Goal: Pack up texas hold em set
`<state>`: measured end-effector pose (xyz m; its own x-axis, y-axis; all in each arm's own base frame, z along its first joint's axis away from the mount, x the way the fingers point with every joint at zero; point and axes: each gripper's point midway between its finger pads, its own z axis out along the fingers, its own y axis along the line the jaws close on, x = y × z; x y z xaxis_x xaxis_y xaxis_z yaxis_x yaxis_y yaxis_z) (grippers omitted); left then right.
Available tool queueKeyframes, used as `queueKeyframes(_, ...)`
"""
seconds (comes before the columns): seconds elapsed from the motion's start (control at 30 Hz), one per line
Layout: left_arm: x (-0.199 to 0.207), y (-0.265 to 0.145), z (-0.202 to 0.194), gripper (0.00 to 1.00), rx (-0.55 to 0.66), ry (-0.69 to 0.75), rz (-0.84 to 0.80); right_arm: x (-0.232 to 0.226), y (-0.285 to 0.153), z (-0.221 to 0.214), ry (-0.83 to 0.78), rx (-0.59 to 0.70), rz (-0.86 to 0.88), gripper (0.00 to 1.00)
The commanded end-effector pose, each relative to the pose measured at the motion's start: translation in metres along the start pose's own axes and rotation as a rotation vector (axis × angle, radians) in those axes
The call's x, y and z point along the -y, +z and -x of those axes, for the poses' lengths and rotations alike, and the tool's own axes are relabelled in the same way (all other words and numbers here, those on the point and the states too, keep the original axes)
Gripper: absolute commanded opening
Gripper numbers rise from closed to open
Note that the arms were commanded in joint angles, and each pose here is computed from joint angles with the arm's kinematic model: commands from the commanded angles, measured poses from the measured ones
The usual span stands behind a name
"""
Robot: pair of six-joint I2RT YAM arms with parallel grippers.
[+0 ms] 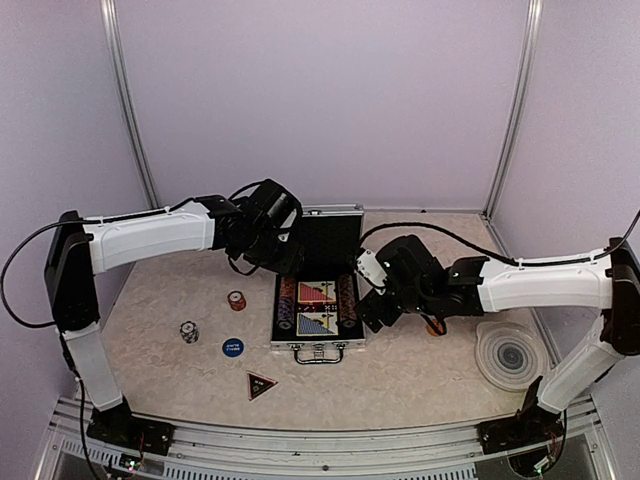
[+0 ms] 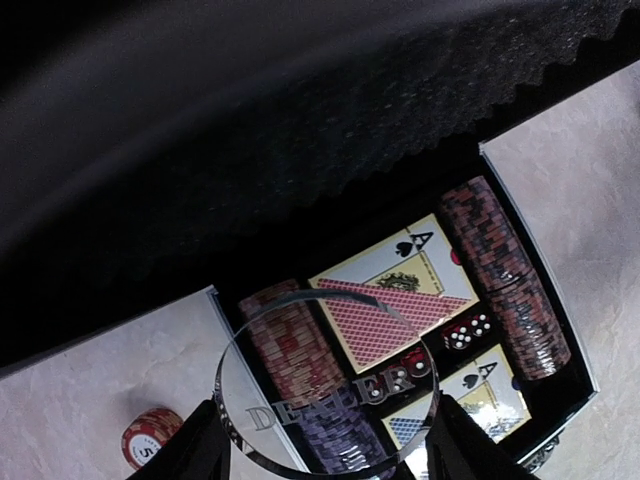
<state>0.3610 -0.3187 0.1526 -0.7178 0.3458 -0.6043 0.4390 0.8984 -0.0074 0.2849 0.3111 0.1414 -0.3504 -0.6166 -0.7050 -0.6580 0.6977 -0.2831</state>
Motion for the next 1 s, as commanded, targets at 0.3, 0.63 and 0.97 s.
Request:
queueKeyframes(0.3,0.033,0.035,0.0,0.56,-0.038,0.057,-0.058,0.038,-0.01,0.001,0.143,0.031,-0.096,0.99)
queueKeyframes(0.63,0.047,0.047,-0.011,0.56,-0.064,0.071,-0.078,0.04,-0.013,0.003,0.157,0.031,-0.1,0.99)
queueKeyframes(0.97,0.036,0.034,-0.01,0.56,-0.013,0.031,-0.027,0.037,-0.009,0.007,0.153,0.028,-0.085,0.99)
